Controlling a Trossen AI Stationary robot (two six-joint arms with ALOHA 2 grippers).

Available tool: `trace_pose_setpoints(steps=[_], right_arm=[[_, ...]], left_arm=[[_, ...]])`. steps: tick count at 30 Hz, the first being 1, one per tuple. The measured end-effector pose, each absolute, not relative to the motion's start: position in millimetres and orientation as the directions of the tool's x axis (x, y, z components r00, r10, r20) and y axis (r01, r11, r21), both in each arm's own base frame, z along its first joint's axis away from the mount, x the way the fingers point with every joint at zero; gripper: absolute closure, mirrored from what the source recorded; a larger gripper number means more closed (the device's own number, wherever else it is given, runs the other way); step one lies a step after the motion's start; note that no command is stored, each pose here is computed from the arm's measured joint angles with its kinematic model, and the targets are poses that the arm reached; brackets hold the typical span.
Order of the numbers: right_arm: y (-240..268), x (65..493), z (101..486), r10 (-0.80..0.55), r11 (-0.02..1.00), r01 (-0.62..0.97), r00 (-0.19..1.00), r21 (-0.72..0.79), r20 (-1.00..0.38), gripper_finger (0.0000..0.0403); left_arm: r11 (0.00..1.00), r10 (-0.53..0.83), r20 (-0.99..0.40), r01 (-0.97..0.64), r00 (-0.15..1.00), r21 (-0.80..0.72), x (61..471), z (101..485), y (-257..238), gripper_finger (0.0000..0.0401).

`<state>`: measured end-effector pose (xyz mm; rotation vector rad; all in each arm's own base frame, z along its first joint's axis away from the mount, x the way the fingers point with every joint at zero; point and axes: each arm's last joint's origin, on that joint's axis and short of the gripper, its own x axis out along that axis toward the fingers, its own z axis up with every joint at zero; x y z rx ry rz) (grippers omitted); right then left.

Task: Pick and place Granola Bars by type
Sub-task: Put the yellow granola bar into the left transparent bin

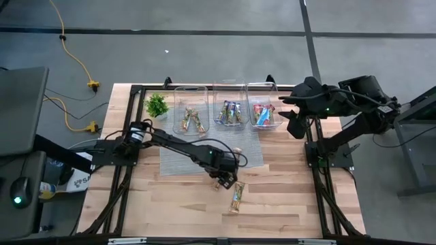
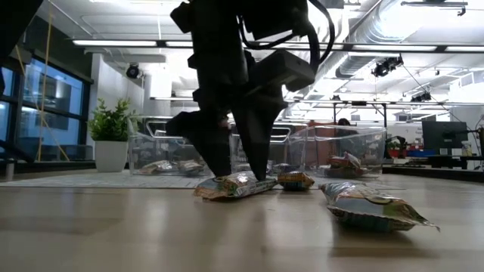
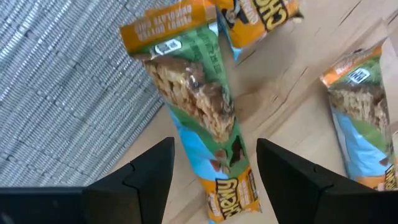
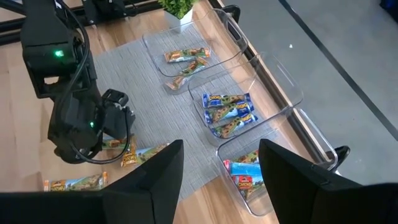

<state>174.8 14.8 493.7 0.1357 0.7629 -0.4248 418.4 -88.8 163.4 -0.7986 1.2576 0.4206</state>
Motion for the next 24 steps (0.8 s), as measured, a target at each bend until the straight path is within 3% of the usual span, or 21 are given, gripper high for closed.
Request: trace_pose_setpoints(steps=[19, 24], right_arm=[[15, 175, 494, -0.327, 0.909, 0.416, 0.642, -0.044, -0.694, 0.0210], [15, 175, 494, -0.327, 0.909, 0.415, 0.642, -0.044, -0.694, 0.0210]], left_arm=[[0.682, -0.152, -0.954, -0.671, 0.259, -0.291, 422, 148, -94, 0.0181], [0.694, -0.144, -0.959, -0.666, 0.243, -0.273, 422, 142, -94, 0.0209]])
